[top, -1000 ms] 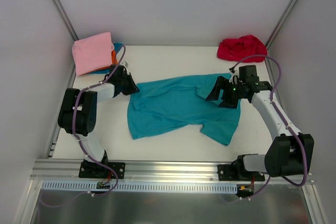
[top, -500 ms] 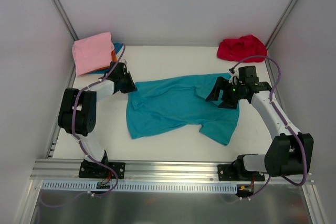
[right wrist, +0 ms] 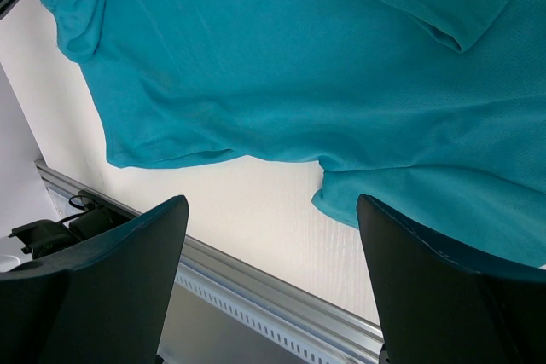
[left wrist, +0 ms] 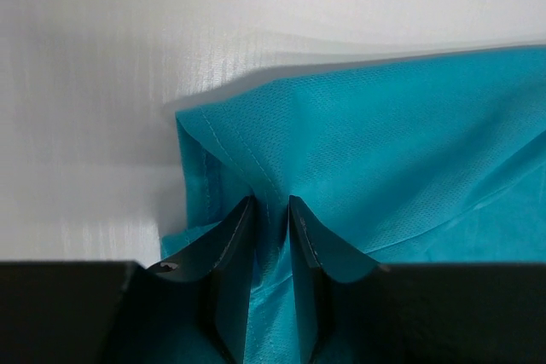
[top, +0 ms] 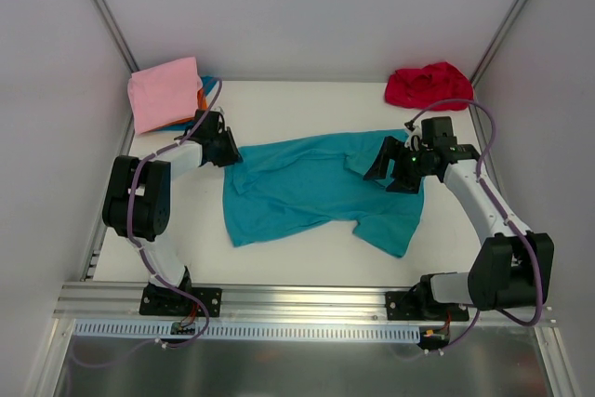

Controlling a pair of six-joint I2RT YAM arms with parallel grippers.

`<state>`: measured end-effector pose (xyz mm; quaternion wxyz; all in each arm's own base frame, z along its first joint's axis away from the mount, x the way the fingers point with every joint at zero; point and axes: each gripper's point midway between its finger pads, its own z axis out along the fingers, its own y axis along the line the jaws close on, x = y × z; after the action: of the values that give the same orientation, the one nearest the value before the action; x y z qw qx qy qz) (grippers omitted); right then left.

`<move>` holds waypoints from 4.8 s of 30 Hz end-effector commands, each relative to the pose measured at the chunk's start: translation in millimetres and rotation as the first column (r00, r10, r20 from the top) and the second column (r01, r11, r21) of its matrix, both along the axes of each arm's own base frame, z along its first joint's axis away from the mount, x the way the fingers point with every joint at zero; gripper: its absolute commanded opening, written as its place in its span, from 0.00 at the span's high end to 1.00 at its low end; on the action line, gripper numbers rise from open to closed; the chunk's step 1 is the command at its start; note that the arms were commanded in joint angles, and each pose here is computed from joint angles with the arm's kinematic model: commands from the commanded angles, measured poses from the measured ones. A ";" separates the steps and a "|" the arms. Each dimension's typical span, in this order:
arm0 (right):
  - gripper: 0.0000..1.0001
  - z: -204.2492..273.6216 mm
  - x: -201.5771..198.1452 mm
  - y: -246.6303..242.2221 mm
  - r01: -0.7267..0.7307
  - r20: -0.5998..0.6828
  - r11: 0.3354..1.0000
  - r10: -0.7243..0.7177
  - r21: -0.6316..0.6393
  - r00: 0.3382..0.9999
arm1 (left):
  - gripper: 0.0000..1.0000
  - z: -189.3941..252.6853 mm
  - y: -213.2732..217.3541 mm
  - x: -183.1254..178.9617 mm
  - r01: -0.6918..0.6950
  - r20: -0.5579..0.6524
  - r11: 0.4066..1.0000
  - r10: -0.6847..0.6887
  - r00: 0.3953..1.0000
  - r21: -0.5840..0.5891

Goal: Fold and stack the t-shirts
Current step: Fold the flattened tshirt in 1/3 of the way

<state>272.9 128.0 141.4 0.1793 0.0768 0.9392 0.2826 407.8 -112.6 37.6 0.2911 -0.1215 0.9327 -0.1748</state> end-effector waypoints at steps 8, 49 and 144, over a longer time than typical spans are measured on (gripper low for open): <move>0.14 -4.5 2.3 -1.1 -0.012 0.008 1.000 0.012 -0.009 1.000 | 0.94 35.1 2.8 13.0 -0.002 0.093 0.999 -0.002 0.996 0.044; 0.13 -18.8 -4.9 -4.0 -0.017 -0.022 0.999 0.016 -0.027 1.000 | 0.77 12.9 21.7 3.0 -0.061 -0.013 0.993 0.062 0.998 0.101; 0.00 -37.8 -12.3 -9.8 -0.039 -0.073 0.998 0.035 -0.052 0.997 | 1.00 120.7 7.7 105.5 -0.065 0.192 0.997 0.070 0.979 -0.034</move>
<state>258.7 121.8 103.6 0.1359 0.0729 0.9526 0.2623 505.9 -100.8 145.1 0.3849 -0.1431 0.8968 -0.1646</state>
